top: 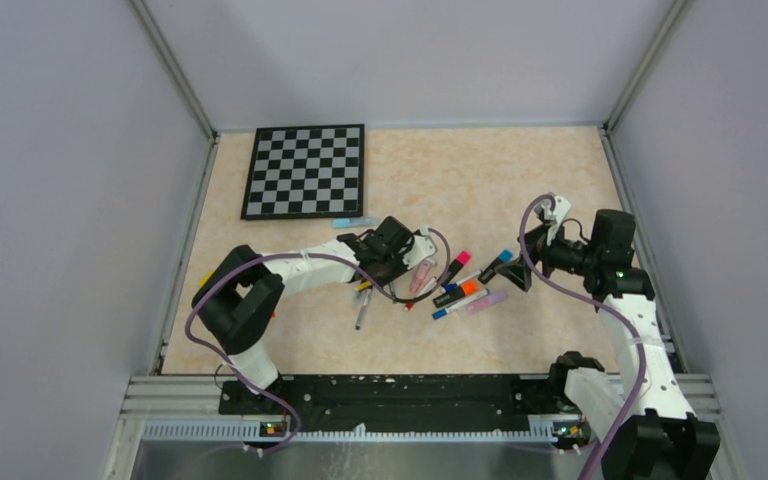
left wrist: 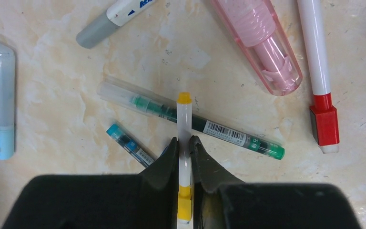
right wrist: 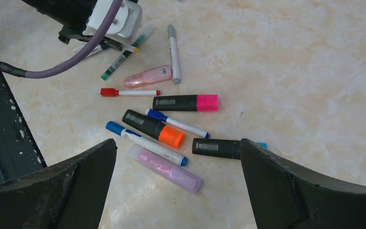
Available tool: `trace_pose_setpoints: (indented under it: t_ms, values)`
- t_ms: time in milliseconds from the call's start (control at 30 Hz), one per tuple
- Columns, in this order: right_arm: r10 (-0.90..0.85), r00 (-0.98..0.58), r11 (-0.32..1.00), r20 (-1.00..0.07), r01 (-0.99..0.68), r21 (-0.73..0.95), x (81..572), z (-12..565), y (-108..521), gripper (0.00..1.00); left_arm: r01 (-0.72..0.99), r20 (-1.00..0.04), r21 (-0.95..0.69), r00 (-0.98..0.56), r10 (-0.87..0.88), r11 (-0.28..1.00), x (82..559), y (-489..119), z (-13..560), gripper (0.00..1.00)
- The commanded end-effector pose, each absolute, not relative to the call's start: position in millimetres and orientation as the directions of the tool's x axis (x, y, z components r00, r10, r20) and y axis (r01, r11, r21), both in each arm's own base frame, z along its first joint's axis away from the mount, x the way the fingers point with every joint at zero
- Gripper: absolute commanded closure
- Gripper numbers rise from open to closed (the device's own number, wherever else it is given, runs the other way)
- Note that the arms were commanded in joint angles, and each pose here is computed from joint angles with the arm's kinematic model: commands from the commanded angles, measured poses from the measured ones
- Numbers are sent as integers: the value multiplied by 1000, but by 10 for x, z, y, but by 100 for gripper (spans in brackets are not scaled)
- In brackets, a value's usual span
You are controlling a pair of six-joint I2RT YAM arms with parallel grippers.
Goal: Open the pen caps
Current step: Pick up the pen from the center of the board.
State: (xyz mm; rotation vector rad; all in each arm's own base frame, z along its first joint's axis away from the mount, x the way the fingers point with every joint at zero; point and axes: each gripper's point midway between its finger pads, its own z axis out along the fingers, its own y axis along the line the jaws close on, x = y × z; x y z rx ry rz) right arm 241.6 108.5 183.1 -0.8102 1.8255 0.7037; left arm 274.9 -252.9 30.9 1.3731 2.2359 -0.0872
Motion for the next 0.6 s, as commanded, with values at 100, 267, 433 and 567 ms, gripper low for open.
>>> trace_pose_setpoints:
  t_ms: [100, 267, 433, 567]
  values:
    - [-231, -231, 585, -945, -809, 54, 2427, 1966, 1091, 1, 813, -558, 261, -313, 768, 521, 2869, -2671, 721, 94]
    - [-228, -219, 550, -949, -833, 60, 2364, 1975, 1138, 1, 793, -679, 196, -315, 663, 577, 2791, -2781, 1164, 100]
    - [-214, -187, 469, -959, -881, 68, 2238, 1996, 1242, 1, 857, -828, -115, -361, 428, 502, 2345, -3201, 1585, 100]
    - [-176, -172, 354, -969, -930, 100, 2071, 2045, 1408, 2, 867, -890, -364, -432, 148, 341, 2016, -3523, 2002, 100]
